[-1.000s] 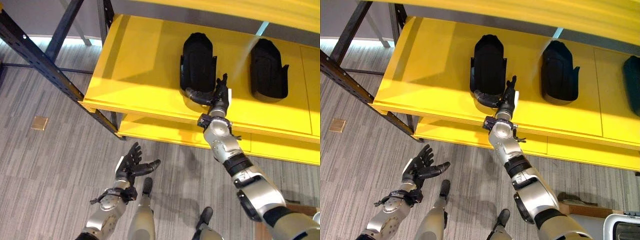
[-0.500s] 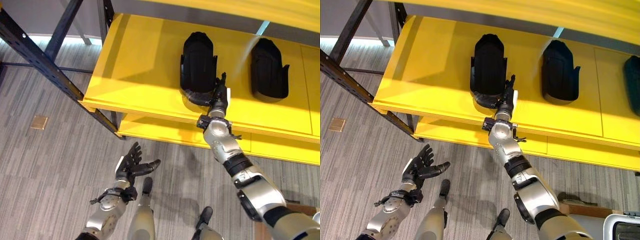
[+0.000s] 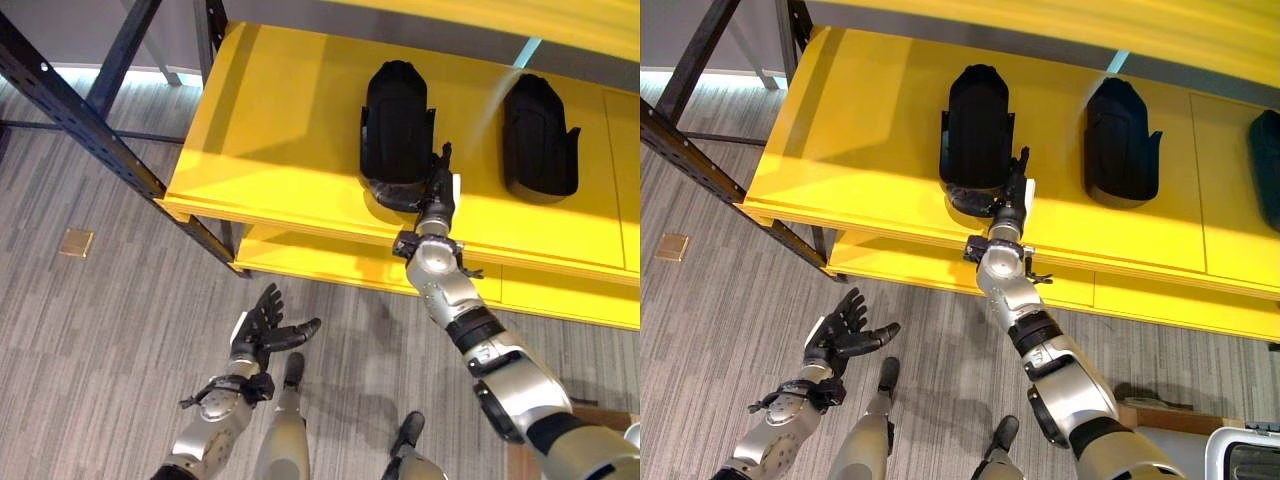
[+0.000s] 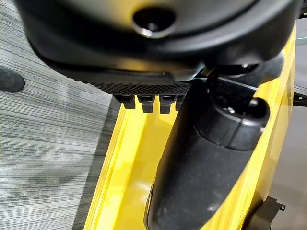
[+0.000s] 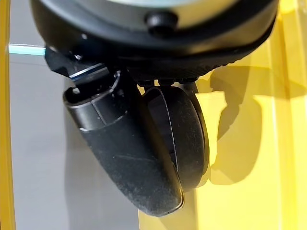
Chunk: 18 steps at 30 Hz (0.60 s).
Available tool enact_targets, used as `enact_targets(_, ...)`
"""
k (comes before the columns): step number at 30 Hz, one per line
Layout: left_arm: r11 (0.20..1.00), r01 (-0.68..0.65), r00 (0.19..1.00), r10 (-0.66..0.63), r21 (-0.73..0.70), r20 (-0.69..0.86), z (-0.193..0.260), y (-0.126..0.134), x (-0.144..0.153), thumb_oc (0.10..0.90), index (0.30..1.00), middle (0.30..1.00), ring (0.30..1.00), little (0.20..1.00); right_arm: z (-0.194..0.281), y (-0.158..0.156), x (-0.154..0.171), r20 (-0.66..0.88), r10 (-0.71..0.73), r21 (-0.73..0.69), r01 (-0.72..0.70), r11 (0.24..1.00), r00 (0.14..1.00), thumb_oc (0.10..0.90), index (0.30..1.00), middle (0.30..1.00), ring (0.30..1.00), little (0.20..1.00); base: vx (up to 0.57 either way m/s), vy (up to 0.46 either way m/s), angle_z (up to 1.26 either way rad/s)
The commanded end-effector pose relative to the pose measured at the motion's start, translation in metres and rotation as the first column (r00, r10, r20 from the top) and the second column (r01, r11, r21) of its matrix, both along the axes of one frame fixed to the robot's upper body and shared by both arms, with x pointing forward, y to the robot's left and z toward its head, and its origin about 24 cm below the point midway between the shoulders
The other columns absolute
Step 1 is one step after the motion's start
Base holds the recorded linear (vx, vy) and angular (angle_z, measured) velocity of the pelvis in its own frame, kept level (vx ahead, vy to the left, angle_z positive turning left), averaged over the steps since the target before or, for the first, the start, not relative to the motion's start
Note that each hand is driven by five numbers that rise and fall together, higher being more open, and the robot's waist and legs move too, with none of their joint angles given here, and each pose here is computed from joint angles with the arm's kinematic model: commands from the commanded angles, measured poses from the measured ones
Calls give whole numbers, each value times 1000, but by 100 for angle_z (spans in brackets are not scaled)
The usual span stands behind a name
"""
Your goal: Move parts from the plastic box to the shelf.
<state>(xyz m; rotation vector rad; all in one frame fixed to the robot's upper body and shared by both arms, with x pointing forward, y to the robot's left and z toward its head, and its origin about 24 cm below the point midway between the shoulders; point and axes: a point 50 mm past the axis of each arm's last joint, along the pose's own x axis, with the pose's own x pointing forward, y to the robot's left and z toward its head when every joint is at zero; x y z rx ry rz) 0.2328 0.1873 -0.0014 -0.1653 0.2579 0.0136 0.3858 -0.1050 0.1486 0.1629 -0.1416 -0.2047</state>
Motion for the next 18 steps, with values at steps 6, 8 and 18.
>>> enact_targets(6, 999, -20, 976, 28, -37, 217, 39, 2, 15, 900, 1000, 1000, 1000, 1000, 40, 32, 4, 130, 135, -31, -132, 991, 982, 900, 1000, 1000, 1000, 1000, 0, 0, 0)
enact_targets(8, 999, -21, 976, 29, -38, 217, 39, 2, 15, 900, 1000, 1000, 1000, 1000, 39, 32, 3, 129, 136, -33, -133, 991, 982, 900, 1000, 1000, 1000, 1000, 0, 0, 0)
enact_targets(18, 999, -26, 976, 34, -40, 215, 39, 2, 15, 900, 1000, 1000, 1000, 1000, 35, 39, 3, 110, 151, -9, -151, 988, 982, 900, 1000, 1000, 1000, 1000, 0, 0, 0)
